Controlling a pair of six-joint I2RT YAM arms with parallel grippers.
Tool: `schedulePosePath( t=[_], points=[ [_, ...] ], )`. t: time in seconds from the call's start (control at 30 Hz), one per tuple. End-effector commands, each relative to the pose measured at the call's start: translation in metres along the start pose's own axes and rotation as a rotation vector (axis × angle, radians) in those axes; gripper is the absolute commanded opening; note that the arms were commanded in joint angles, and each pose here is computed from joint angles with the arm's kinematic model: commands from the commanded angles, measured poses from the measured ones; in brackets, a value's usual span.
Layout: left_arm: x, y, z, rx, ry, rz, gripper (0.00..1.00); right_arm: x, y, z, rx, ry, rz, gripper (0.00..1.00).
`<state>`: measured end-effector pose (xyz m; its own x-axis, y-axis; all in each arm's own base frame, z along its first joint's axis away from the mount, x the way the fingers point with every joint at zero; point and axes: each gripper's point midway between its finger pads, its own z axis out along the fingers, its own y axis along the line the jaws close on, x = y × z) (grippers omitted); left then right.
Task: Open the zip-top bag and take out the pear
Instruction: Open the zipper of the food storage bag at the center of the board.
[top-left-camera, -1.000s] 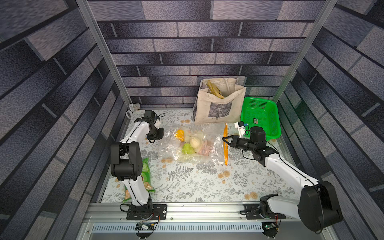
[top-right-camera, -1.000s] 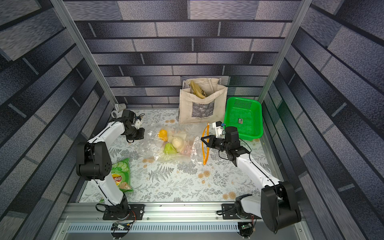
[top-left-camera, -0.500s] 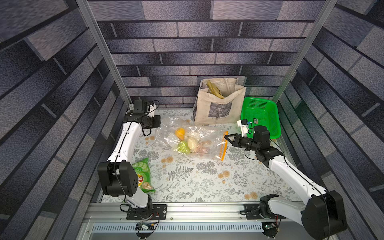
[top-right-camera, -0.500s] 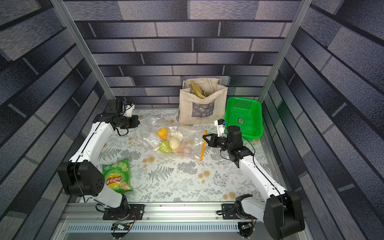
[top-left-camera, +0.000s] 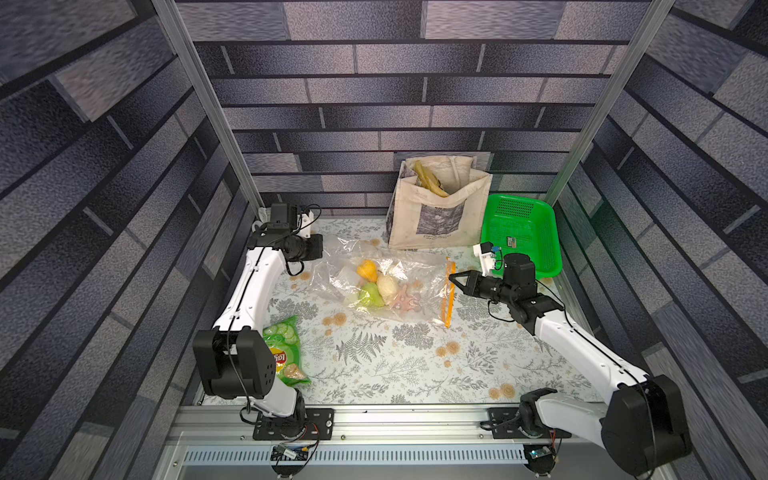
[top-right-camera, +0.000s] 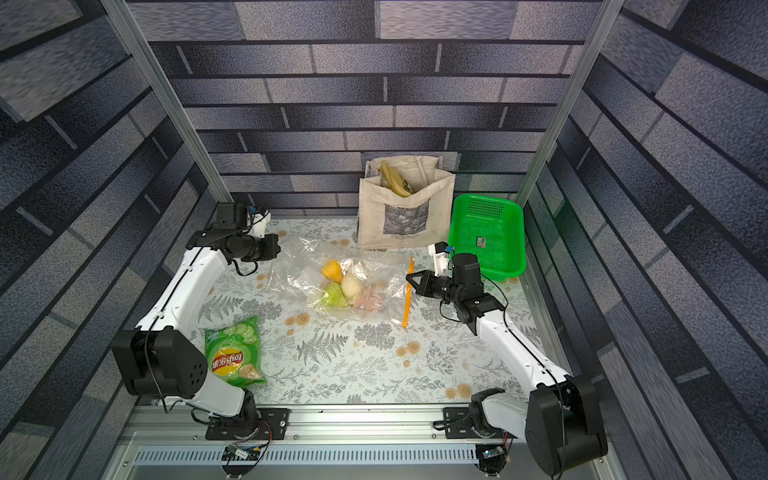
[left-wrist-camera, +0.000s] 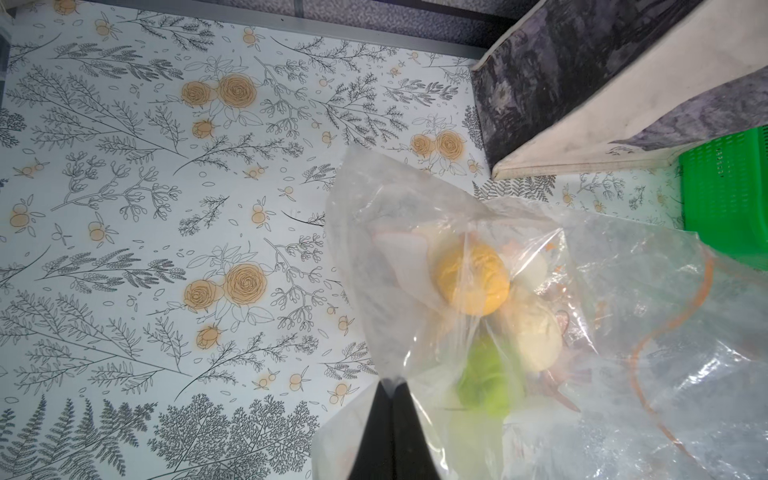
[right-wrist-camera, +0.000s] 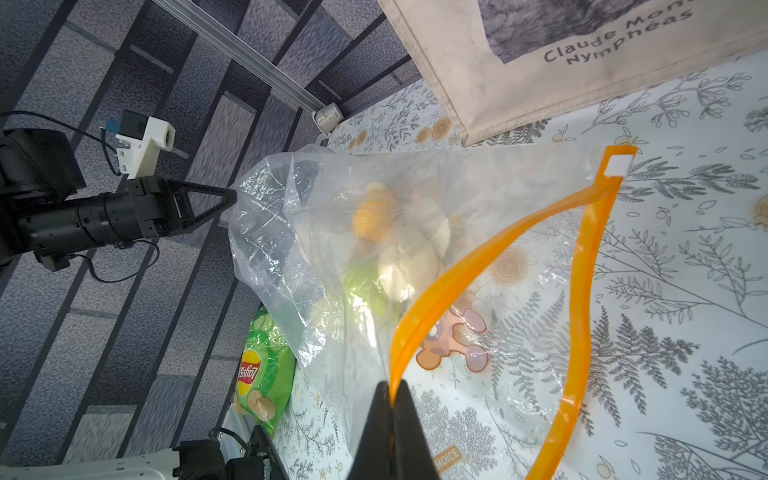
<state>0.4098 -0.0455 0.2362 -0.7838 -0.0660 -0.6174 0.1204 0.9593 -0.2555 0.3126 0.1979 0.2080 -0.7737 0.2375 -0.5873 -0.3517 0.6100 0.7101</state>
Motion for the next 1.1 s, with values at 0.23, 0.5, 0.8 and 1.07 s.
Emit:
schedulePosePath(
  t=[0.23, 0.5, 0.8, 1.07],
  points=[
    [-0.032, -0.054, -0.037, 0.202, -0.153, 0.011, 0.00, 0.002, -0.006, 0.000, 0.037, -0.006, 0.014, 0.00],
    [-0.051, -0.072, -0.068, 0.242, -0.221, 0.037, 0.00, 0.005, -0.010, 0.000, 0.050, 0.004, 0.027, 0.00],
    [-0.017, -0.039, -0.034, 0.122, -0.105, 0.001, 0.00, 0.005, -0.010, 0.002, 0.048, 0.009, 0.030, 0.00],
    [0.028, 0.008, 0.017, -0.016, 0.073, -0.059, 0.00, 0.006, -0.009, 0.004, 0.033, 0.017, 0.040, 0.00]
  ],
)
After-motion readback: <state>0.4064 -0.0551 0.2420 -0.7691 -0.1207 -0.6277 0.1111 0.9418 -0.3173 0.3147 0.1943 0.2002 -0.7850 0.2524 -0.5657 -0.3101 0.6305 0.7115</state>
